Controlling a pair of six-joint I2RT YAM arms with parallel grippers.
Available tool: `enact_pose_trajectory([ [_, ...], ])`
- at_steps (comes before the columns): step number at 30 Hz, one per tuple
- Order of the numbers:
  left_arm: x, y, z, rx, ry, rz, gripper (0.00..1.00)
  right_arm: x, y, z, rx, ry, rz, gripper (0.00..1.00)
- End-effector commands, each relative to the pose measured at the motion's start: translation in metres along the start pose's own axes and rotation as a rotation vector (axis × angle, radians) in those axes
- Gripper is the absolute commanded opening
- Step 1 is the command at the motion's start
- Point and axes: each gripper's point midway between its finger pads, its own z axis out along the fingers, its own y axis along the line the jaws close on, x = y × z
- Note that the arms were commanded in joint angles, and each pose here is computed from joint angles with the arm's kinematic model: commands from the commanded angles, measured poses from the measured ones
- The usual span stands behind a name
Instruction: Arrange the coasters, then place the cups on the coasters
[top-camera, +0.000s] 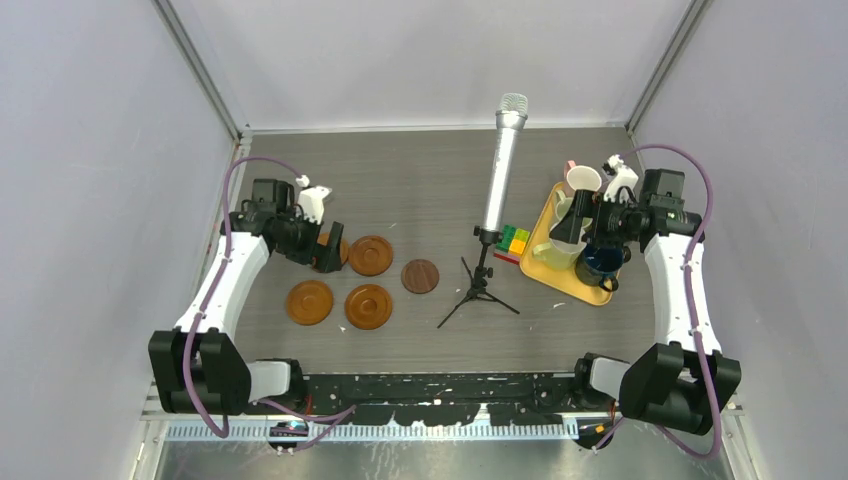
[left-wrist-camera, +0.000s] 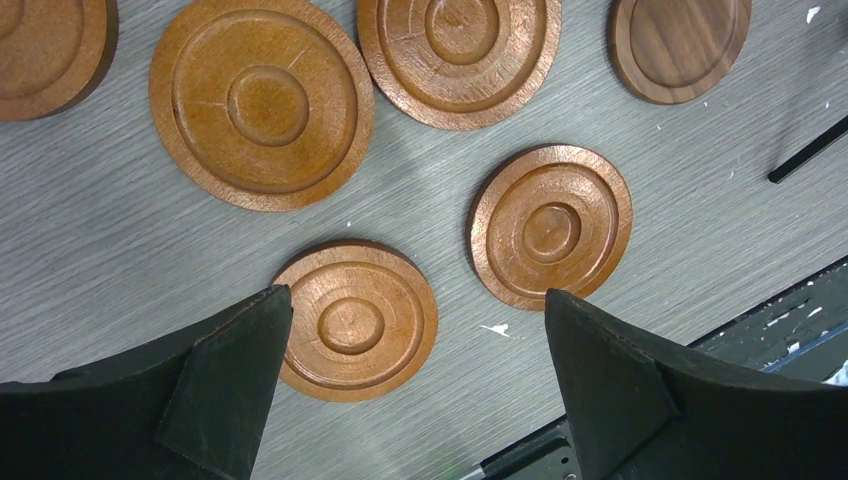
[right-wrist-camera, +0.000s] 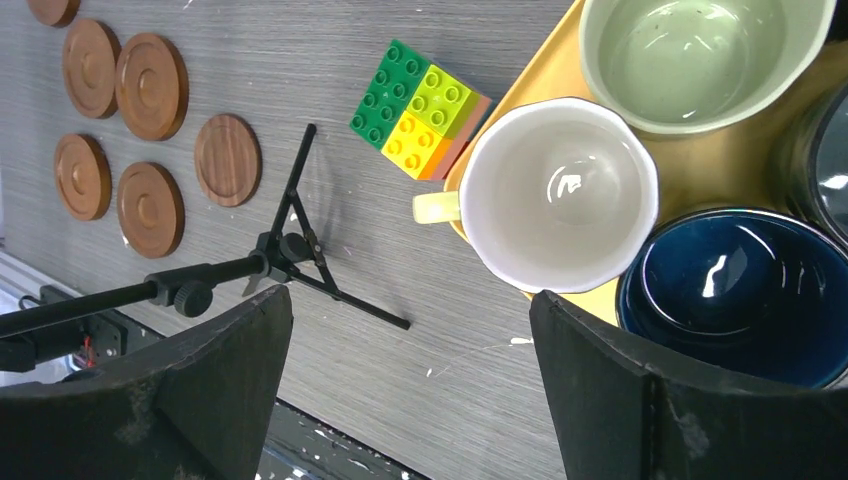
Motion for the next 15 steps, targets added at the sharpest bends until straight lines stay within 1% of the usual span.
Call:
enact_pose_trajectory([
  [1,-0.011,-0.002,-0.003,0.013,-0.019,0.05,1.0,-0.02,0.016,-0.006,-0.054,-0.039,-0.038,0.93],
  [4,-0.019,0.001,0.001,-0.01,-0.01,0.083,1.0,-0.03,0.02,-0.007,-0.06,-0.053,-0.044,0.93],
  [8,-0.037,0.006,0.013,-0.045,0.001,0.179,1.0,-0.033,0.017,0.0,-0.063,-0.052,-0.038,0.93],
  [15,-0.064,0.006,0.056,-0.057,0.088,0.327,1.0,-0.022,0.014,0.005,-0.067,-0.029,-0.045,0.93],
])
